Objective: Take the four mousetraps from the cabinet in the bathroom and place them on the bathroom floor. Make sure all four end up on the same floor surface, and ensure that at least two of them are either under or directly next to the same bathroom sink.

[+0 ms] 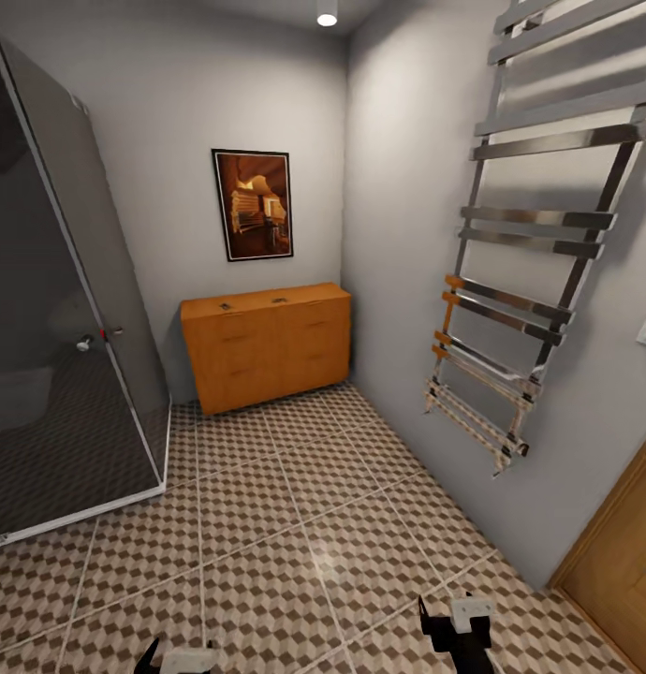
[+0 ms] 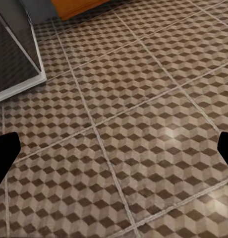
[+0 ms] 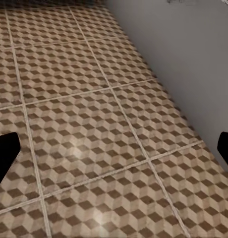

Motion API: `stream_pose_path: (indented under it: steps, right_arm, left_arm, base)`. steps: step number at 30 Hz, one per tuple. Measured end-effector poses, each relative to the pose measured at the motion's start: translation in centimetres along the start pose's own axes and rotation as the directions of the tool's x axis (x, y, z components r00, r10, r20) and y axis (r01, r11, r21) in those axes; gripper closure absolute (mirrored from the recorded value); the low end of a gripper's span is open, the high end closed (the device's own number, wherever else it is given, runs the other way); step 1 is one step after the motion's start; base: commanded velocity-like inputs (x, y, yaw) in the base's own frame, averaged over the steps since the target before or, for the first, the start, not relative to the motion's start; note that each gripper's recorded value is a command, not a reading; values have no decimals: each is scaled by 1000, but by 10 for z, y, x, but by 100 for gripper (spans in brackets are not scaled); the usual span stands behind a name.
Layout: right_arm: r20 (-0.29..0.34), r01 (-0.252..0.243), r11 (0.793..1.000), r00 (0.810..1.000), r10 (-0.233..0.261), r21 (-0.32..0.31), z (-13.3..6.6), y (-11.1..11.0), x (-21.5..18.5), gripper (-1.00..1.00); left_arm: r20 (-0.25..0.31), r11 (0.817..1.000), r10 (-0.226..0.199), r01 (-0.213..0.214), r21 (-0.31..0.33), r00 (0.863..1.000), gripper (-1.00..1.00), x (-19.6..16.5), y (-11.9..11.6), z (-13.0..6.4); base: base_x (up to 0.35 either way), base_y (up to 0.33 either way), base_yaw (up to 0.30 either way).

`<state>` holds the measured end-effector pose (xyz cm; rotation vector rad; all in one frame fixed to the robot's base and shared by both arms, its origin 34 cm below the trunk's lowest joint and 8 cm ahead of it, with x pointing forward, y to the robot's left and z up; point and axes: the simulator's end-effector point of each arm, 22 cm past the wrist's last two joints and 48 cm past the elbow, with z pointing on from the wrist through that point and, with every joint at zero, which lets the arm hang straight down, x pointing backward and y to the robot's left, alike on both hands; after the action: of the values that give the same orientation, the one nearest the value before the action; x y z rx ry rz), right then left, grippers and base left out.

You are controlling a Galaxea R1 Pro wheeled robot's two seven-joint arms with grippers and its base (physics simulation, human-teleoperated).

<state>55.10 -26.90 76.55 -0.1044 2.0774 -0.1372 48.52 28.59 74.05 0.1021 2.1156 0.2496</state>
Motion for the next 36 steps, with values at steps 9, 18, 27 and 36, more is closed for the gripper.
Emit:
stream_pose_path:
  steps: [9,18,27,36]
  right_arm:
    - [2,-7,1000,1000,7,-11,0,9,-1,-100]
    - [1,-11,1000,1000,11,-19,-1,15,-2,-100]
    - [1,-13,1000,1000,13,-21,-1,18,-2,-100]
    - [0,-14,1000,1000,14,-21,-1,18,-2,-100]
  left_arm:
    - [0,1000,0,0,0,1000,-100,0,0,0]
    - [-2,1000,0,0,0,1000,-100,1,0,-1]
    - [-2,1000,0,0,-1,1000,-100,1,0,-1]
    - [-2,1000,0,0,-1,1000,-100,1,0,-1]
  base:
    - [258,-174,73]
    - [281,-158,2]
    - [287,-51,3]
    - [290,-4,165]
